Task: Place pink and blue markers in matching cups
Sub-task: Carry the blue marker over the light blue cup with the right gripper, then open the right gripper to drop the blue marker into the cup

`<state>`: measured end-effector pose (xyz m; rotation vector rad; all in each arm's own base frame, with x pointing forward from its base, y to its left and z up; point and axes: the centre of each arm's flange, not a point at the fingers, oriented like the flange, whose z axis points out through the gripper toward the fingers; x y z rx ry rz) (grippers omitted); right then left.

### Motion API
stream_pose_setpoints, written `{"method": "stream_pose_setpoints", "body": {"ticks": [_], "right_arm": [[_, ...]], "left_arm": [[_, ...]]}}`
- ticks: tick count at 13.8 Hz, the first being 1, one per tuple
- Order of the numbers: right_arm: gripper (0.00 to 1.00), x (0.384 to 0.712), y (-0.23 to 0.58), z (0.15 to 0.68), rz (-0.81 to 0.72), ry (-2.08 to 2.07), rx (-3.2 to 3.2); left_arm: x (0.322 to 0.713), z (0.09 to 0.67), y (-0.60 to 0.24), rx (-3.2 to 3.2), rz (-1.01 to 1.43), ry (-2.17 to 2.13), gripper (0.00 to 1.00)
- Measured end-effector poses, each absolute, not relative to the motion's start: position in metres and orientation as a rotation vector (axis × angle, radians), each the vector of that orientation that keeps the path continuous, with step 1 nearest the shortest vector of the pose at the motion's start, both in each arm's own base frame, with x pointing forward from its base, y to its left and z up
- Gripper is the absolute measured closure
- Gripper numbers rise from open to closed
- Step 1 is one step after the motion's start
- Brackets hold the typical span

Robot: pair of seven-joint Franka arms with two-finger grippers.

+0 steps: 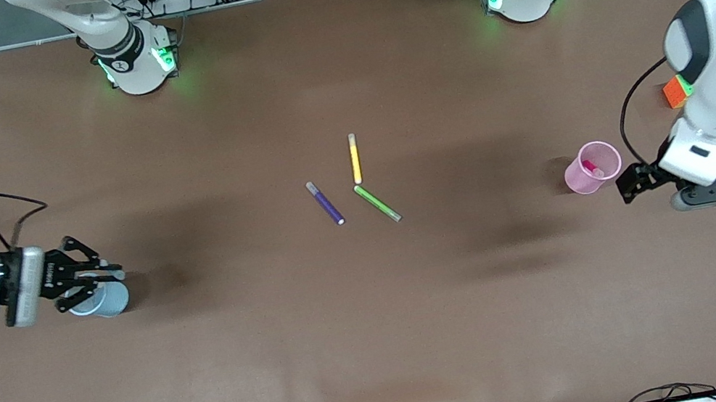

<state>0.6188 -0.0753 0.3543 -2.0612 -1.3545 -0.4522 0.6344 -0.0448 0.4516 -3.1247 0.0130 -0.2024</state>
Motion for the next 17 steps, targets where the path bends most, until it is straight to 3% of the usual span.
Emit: {"method": "stream_pose_setpoints", "body": {"ticks": [6, 13, 17], "right_arm": [[0.83, 0.619, -0.132, 0.334, -0.627, -1.465, -1.943], [0.83, 0.642, -0.156, 0.299, -0.668, -1.546, -1.89], [0.46, 0.642, -0.156, 0.303, -0.64, -1.5, -1.871]], "left_arm": [[0.603, 0.526, -0.05, -3.162, -0.036, -0.015, 0.0], [0.547, 0.601, -0.046, -3.15, 0.042, -0.029, 0.0], [0.529, 0.63, -0.039, -3.147, 0.02, -0.015, 0.0]]}}
